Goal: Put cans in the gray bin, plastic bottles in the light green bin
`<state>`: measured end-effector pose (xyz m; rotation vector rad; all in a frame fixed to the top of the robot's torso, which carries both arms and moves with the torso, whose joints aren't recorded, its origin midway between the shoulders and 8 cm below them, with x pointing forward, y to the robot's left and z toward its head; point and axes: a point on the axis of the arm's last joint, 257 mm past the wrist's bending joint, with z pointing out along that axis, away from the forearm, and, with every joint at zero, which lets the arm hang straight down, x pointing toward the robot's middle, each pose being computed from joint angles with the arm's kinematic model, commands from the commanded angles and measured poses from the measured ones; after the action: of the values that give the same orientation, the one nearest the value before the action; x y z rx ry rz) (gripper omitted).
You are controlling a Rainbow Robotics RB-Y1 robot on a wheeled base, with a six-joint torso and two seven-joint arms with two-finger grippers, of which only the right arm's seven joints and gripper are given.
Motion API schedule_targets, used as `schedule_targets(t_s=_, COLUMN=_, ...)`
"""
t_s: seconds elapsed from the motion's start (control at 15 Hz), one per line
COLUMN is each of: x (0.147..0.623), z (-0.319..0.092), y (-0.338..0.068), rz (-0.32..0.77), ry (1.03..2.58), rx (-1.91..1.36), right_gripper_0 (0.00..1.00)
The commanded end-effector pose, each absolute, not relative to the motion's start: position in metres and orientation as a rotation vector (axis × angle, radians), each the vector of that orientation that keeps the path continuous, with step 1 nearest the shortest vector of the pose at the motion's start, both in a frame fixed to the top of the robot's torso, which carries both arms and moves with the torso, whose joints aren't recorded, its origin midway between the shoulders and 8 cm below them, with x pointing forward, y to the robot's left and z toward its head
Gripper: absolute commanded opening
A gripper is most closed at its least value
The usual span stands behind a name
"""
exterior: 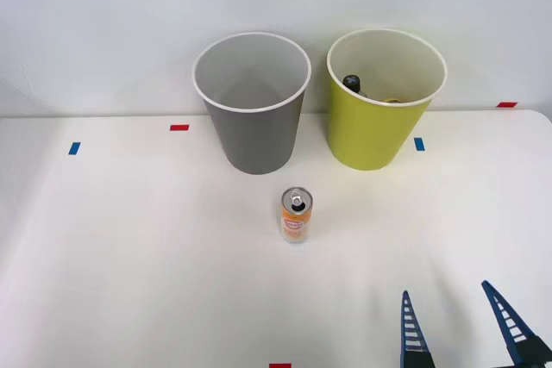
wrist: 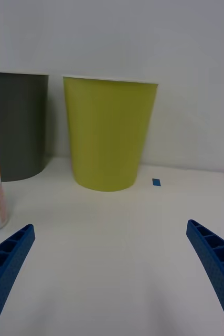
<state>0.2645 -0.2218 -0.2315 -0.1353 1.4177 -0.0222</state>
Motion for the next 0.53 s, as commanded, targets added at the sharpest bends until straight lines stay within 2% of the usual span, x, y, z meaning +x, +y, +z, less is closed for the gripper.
schedule_targets(t_s=0.07, x=0.249, z=-0.239, y=-0.217, rz=-0.033, ry=1.414, rx=-0.144, right_gripper_0=1.00)
schedule_targets(t_s=0.53, x=0.227, z=-0.265, y=-0.186, rz=-0.008, ry=1.420, rx=-0.255, right_gripper_0=1.00)
